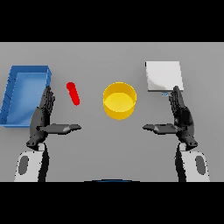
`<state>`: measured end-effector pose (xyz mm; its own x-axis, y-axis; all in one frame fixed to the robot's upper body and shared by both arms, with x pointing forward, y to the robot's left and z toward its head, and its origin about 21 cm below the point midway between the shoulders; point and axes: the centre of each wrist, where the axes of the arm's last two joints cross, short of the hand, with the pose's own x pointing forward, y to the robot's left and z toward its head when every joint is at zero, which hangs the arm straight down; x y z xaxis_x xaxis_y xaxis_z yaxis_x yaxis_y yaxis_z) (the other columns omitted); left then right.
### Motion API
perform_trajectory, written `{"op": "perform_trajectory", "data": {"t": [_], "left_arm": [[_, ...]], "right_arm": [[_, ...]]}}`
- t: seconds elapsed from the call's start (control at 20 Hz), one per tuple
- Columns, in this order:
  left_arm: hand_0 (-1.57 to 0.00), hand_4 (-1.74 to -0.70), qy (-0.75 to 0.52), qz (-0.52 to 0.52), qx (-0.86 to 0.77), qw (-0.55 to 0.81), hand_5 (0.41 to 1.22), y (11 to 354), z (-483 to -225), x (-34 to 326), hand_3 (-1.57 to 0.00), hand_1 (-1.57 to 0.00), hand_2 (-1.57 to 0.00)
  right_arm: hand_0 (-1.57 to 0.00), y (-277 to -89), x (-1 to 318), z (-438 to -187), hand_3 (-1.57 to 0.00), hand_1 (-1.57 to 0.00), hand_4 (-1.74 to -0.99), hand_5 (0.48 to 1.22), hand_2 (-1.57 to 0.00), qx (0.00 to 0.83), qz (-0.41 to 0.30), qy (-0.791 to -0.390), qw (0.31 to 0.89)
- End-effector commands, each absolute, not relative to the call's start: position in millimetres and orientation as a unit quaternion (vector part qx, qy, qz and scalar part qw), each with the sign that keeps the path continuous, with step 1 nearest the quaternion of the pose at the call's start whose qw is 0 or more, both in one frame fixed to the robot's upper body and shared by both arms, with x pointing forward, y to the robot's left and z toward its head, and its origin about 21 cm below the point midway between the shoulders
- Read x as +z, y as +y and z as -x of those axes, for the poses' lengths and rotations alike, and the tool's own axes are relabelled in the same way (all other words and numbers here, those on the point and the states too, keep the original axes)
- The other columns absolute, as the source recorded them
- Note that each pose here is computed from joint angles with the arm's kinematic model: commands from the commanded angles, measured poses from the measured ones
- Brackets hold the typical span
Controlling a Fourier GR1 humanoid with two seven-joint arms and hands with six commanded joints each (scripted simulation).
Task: Pick up the red beaker and tilt it to pour out 1 green nut into yellow bowl. Pick up the yellow bowl and place it on the metallic measuring scale.
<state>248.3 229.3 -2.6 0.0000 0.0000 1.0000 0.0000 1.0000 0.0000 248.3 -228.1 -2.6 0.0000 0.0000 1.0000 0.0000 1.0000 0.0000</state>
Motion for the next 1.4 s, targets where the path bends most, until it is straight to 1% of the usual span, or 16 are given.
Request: {"op": "perform_trajectory", "data": {"t": [0.0,0.25,0.3,0.35,0.4,0.5,0.55,0.65,0.8,0.85,0.9,1.0,1.05,1.1,1.25,1.35], "left_arm": [[0.00,-1.14,-0.708,0.000,0.000,0.707,0.660,229,-247,-3,0.00,0.00,0.00],[0.00,-1.14,-0.708,0.000,0.000,0.706,0.660,228,-238,-4,0.00,0.00,0.00],[0.00,-1.14,-0.725,-0.014,-0.044,0.688,0.660,228,-226,1,0.00,0.00,0.00],[0.00,-1.14,-0.732,-0.023,-0.068,0.677,0.660,228,-213,6,0.00,0.00,0.00],[0.00,-1.14,-0.733,-0.029,-0.083,0.674,0.660,227,-211,14,0.00,0.00,0.00],[0.00,-1.14,-0.722,-0.032,-0.101,0.683,0.660,223,-207,21,0.00,0.00,0.00],[0.00,-1.14,-0.722,-0.035,-0.102,0.683,0.657,226,-204,23,0.00,0.00,0.00],[0.00,-1.14,-0.715,-0.029,-0.106,0.690,0.652,223,-202,26,0.00,0.00,0.00],[0.00,-1.14,-0.692,-0.034,-0.110,0.712,0.648,221,-215,16,0.00,0.00,0.00],[0.00,-1.14,-0.688,-0.034,-0.112,0.716,0.647,223,-221,14,0.00,0.00,0.00],[0.00,-1.14,-0.681,-0.033,-0.111,0.723,0.643,221,-229,12,0.00,0.00,0.00],[0.00,-1.17,-0.678,-0.036,-0.109,0.726,0.648,225,-243,4,0.00,0.00,0.00],[0.00,-1.18,-0.681,-0.032,-0.108,0.724,0.650,226,-249,0,0.00,0.00,0.00],[0.00,-1.18,-0.676,-0.038,-0.114,0.727,0.648,228,-261,-1,0.00,0.00,0.00],[0.00,-1.18,-0.675,-0.034,-0.123,0.727,0.637,223,-285,-6,0.00,0.00,0.00],[0.00,-1.18,-0.679,-0.030,-0.132,0.721,0.637,222,-293,-12,0.00,0.00,0.00]], "right_arm": [[0.00,-227.8,-2,-249,0.00,0.00,-1.071,0.578,0.00,0.000,0.000,-0.707,0.707],[0.00,-225.3,-2,-256,0.00,0.00,-1.071,0.578,0.00,0.000,0.001,-0.703,0.711],[0.00,-227.7,3,-250,0.00,0.00,-1.071,0.578,0.00,0.056,0.052,-0.734,0.675],[0.00,-227.4,6,-242,0.00,0.00,-1.072,0.577,0.00,0.092,0.078,-0.749,0.651],[0.00,-225.1,6,-237,0.00,0.00,-1.066,0.576,0.00,0.113,0.094,-0.753,0.641],[0.00,-224.7,9,-238,0.00,0.00,-1.071,0.581,0.00,0.132,0.111,-0.747,0.642],[0.00,-220.0,9,-235,0.00,0.00,-1.084,0.585,0.00,0.133,0.107,-0.748,0.642],[0.00,-218.0,13,-236,0.00,0.00,-1.118,0.600,0.00,0.130,0.093,-0.749,0.643],[0.00,-220.1,15,-236,0.00,0.00,-1.163,0.624,0.00,0.130,0.080,-0.753,0.640],[0.00,-220.7,12,-235,0.00,0.00,-1.180,0.627,0.00,0.127,0.071,-0.747,0.649],[0.00,-215.3,12,-235,0.00,0.00,-1.189,0.626,0.00,0.124,0.062,-0.750,0.647],[0.00,-220.8,13,-236,0.00,0.00,-1.209,0.627,0.00,0.118,0.059,-0.753,0.645],[0.00,-220.6,13,-236,0.00,0.00,-1.215,0.628,0.00,0.120,0.057,-0.755,0.643],[0.00,-224.1,14,-237,0.00,0.00,-1.219,0.626,0.00,0.115,0.057,-0.755,0.644],[0.00,-222.4,13,-235,0.00,0.00,-1.229,0.626,0.00,0.113,0.057,-0.752,0.647],[0.00,-224.1,10,-236,0.00,0.00,-1.227,0.625,0.00,0.118,0.058,-0.750,0.648]]}}
